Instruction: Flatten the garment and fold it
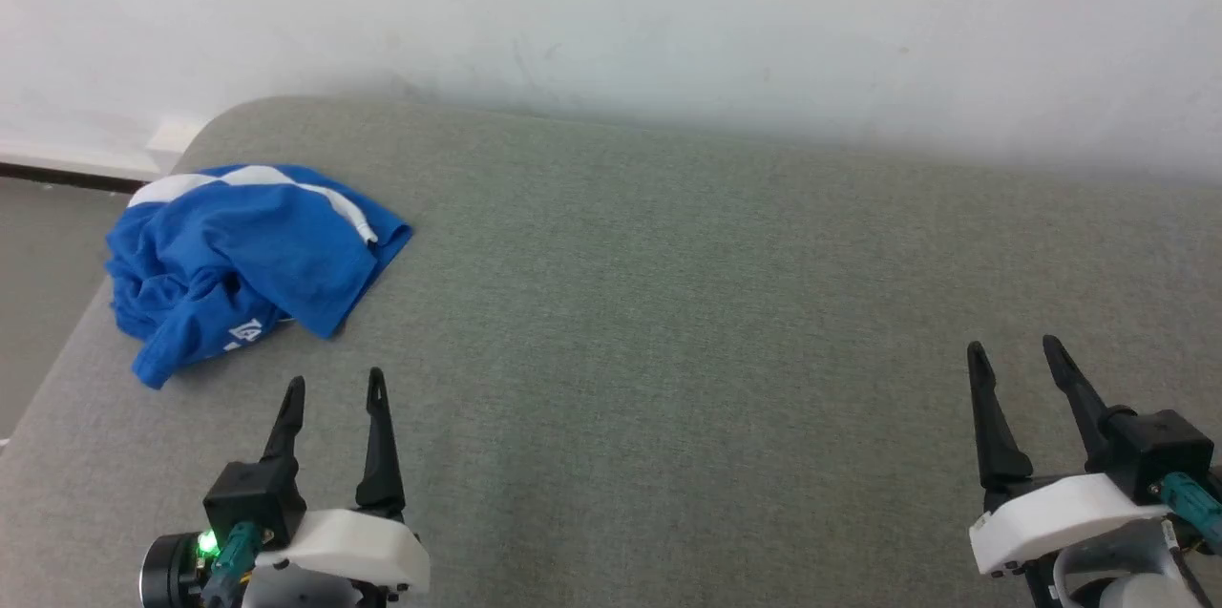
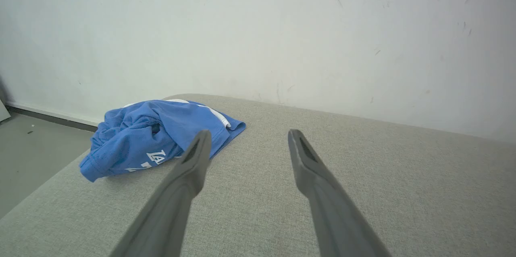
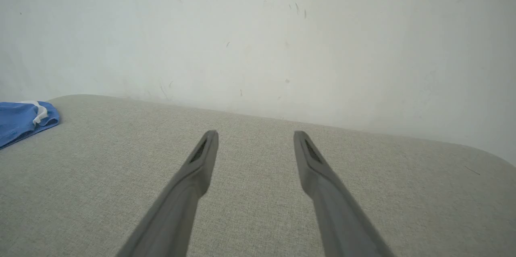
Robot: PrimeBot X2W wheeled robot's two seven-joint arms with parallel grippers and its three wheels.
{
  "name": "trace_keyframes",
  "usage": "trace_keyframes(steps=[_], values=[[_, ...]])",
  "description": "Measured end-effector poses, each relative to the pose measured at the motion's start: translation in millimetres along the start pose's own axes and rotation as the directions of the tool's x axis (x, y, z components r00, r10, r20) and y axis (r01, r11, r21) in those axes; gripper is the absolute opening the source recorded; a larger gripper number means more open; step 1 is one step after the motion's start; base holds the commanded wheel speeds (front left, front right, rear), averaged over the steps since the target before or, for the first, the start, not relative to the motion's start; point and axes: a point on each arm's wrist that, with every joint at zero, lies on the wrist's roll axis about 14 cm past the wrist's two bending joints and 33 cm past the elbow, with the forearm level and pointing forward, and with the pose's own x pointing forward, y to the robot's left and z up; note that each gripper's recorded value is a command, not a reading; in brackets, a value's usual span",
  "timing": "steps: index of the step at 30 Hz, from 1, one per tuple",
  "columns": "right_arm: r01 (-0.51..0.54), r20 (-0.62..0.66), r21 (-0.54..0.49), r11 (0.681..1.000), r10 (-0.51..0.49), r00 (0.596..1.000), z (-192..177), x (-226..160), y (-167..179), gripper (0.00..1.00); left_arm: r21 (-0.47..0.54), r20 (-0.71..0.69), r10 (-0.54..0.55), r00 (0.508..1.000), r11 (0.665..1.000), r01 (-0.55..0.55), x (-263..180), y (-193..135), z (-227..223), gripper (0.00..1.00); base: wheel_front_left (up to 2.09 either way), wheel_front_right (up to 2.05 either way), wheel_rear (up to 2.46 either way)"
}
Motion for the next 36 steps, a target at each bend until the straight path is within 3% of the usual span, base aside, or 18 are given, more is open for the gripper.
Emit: trace_keyframes(steps=[19, 36], values=[[-0.171, -0.004, 0.018, 0.985, 0.171, 0.985, -11, 24, 58, 1.00, -0.023, -0.003, 0.175, 0.985, 0.984, -0.175, -32, 51, -5, 1.00, 0.00, 0.00, 0.00], [-0.352, 0.002, 0.033, 0.936, 0.352, 0.936, -17, 37, 124, 1.00, -0.046, -0.002, 0.343, 0.939, 0.938, -0.343, -74, 95, -8, 1.00, 0.00, 0.00, 0.00]])
